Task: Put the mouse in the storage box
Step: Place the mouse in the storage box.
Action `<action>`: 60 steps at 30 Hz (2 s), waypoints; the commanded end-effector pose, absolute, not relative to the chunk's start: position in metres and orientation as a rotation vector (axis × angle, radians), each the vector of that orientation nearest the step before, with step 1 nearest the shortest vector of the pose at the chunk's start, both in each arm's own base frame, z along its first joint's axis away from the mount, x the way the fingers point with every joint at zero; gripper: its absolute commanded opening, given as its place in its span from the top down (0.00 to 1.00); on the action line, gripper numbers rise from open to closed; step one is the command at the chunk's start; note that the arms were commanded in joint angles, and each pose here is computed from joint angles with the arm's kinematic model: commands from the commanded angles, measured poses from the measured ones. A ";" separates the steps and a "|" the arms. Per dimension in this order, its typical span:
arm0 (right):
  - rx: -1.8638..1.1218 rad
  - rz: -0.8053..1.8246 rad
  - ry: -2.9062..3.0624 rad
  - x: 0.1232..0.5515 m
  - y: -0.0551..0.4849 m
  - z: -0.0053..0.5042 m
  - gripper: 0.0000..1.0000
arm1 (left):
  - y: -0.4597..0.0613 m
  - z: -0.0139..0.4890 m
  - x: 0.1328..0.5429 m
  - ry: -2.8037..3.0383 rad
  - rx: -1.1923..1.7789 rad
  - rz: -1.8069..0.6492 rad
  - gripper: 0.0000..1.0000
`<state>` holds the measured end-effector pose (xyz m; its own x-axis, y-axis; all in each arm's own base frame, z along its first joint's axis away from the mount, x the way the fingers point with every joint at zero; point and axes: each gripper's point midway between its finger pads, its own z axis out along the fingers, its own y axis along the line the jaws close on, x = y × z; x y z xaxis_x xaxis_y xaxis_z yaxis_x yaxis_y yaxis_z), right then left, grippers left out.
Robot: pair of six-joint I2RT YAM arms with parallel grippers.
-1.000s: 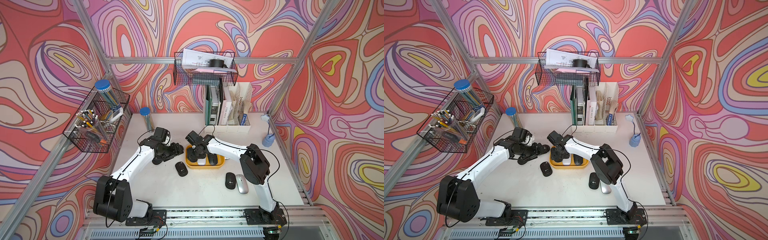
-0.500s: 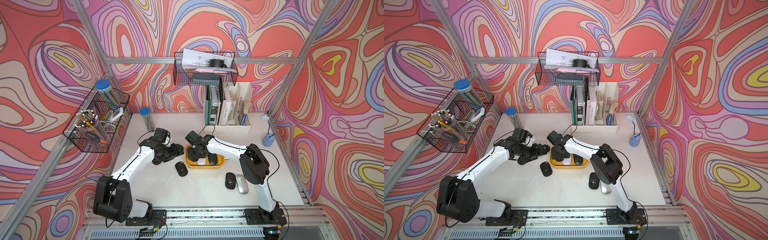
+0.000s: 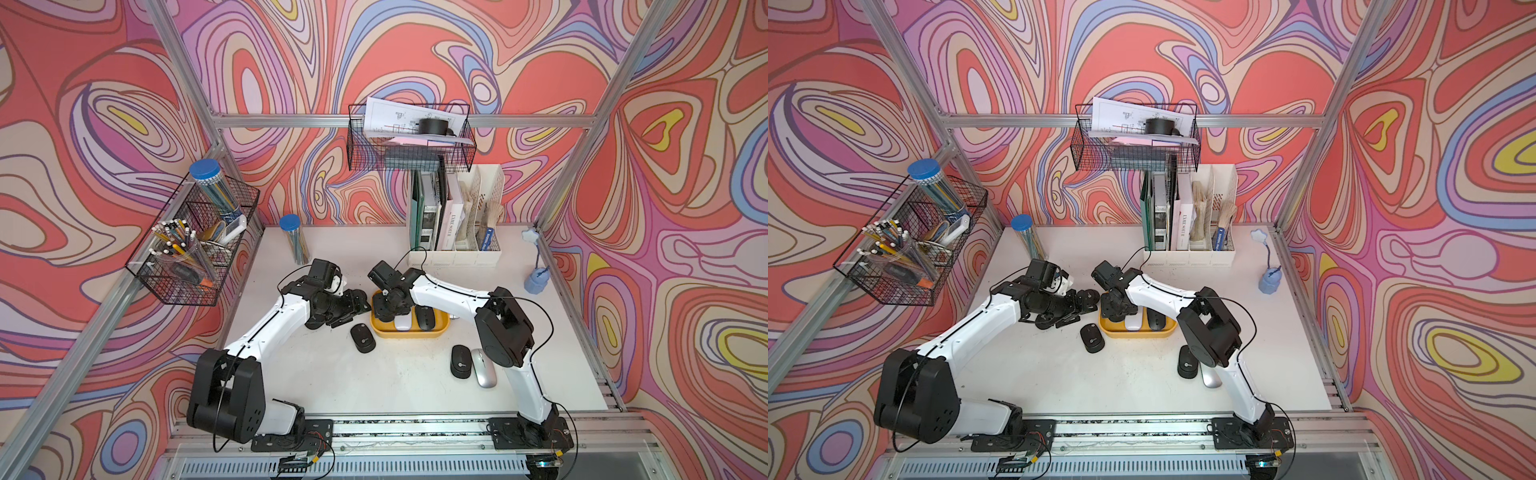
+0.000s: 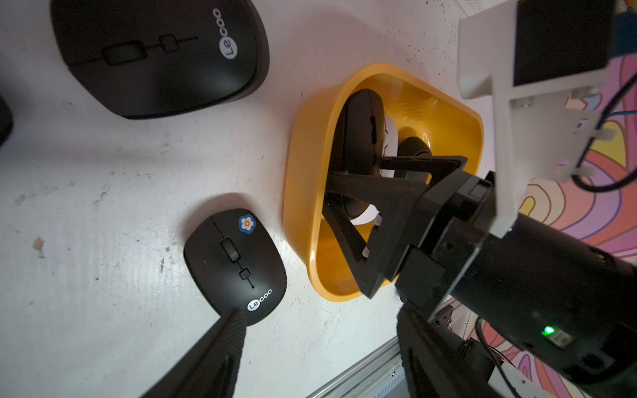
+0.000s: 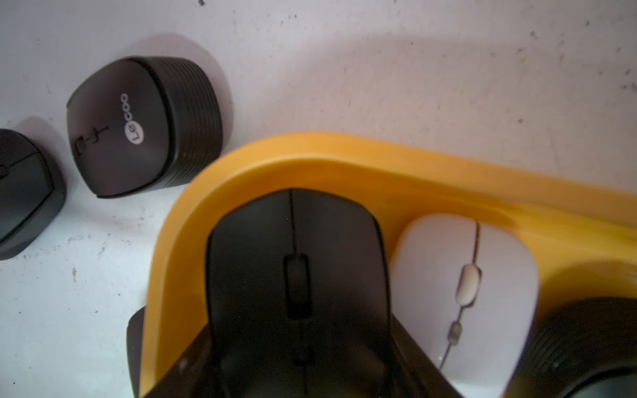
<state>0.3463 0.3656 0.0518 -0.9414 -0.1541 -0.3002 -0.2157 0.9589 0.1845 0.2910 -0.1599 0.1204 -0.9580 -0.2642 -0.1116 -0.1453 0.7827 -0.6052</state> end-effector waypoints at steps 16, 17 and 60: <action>-0.298 0.177 2.912 0.336 0.349 0.012 0.35 | -0.167 0.114 0.289 2.789 -0.317 -0.992 0.24; -0.299 0.181 2.911 0.335 0.349 0.012 0.34 | -0.167 0.113 0.288 2.797 -0.317 -0.991 0.24; -0.196 -0.138 2.473 0.329 0.236 0.175 0.27 | -0.160 0.134 0.289 2.767 -0.271 -0.800 0.22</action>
